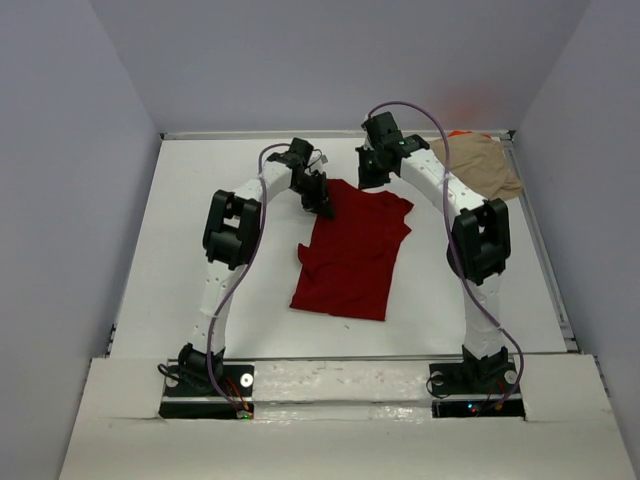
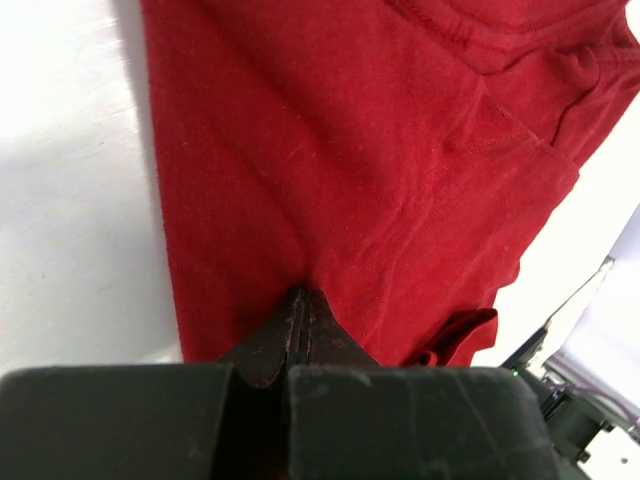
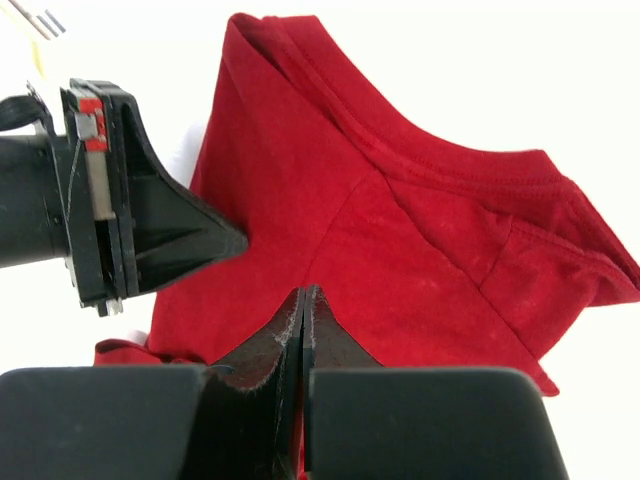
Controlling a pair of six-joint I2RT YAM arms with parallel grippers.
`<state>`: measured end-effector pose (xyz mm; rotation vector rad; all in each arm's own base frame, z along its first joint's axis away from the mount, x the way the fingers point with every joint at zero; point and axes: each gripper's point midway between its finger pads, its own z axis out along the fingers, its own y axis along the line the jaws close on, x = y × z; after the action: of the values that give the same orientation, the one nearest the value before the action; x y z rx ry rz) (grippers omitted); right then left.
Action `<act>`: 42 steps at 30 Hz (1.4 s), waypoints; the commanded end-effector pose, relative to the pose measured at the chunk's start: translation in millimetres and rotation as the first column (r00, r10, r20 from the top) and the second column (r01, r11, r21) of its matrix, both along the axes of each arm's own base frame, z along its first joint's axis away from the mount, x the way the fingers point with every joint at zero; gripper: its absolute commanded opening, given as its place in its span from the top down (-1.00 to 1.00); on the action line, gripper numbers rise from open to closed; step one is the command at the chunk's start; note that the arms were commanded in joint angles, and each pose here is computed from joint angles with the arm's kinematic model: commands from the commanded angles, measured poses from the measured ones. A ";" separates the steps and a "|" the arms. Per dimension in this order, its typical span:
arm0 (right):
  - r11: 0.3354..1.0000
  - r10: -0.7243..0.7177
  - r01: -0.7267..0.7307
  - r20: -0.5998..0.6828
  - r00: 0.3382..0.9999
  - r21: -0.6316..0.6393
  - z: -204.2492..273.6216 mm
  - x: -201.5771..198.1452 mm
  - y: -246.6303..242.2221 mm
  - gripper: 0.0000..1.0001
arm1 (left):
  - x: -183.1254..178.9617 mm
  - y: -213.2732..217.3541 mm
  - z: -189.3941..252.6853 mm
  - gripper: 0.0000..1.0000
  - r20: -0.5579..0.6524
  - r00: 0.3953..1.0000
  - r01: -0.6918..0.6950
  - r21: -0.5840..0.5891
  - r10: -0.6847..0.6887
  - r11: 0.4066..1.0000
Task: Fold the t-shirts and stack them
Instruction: Fold the tshirt
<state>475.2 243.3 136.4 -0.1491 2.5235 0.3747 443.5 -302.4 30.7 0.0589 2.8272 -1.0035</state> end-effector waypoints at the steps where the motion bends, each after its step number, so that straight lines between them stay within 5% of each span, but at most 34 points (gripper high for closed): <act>1: 0.999 0.017 -0.019 0.090 0.996 0.030 52.5 -2.2 -3.0 1.00 | -12.5 18.3 -26.5 1.00 -0.089 0.994 -0.058 0.137 0.070 0.989; 10: 1.000 0.016 -0.017 0.086 0.996 0.010 53.1 -11.8 -10.5 1.00 | -8.7 89.3 -41.2 1.00 -0.049 0.952 -0.270 0.335 0.303 0.903; 16: 1.000 0.023 -0.025 0.090 0.996 0.011 55.9 -14.0 -10.9 1.00 | -12.4 118.2 -50.7 1.00 -0.033 0.937 -0.291 0.474 0.347 0.831; 27: 0.999 0.048 -0.048 0.075 0.996 -0.004 31.9 -18.5 -12.2 1.00 | -4.6 124.9 -26.9 1.00 0.009 0.941 -0.310 0.424 0.339 0.851; 28: 0.999 0.043 -0.042 0.082 0.996 -0.011 29.0 -19.0 -14.5 0.80 | -2.4 123.4 -21.0 1.00 0.035 0.944 -0.312 0.411 0.327 0.857; 29: 0.999 0.039 -0.038 0.093 0.995 -0.014 27.7 -19.3 -16.2 0.34 | -0.2 122.2 -12.5 1.00 0.065 0.944 -0.320 0.402 0.322 0.858; 32: 0.999 0.037 -0.034 0.103 0.994 -0.031 20.0 -25.2 -22.6 0.02 | 13.1 117.4 50.4 0.94 0.251 0.920 -0.376 0.341 0.302 0.861; 38: 0.998 0.031 -0.027 0.083 0.996 -0.052 6.7 -33.9 -29.3 -0.07 | 16.5 117.2 113.9 0.70 0.391 0.879 -0.393 0.273 0.272 0.878; 42: 0.999 0.040 -0.037 0.073 0.997 -0.039 2.6 -41.0 -28.8 -0.07 | 15.4 104.5 135.0 0.31 0.435 0.876 -0.338 0.245 0.208 0.909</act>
<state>425.0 212.5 109.7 -0.2215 2.5687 0.2967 452.9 -188.5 123.1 -0.2255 2.5972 -0.3963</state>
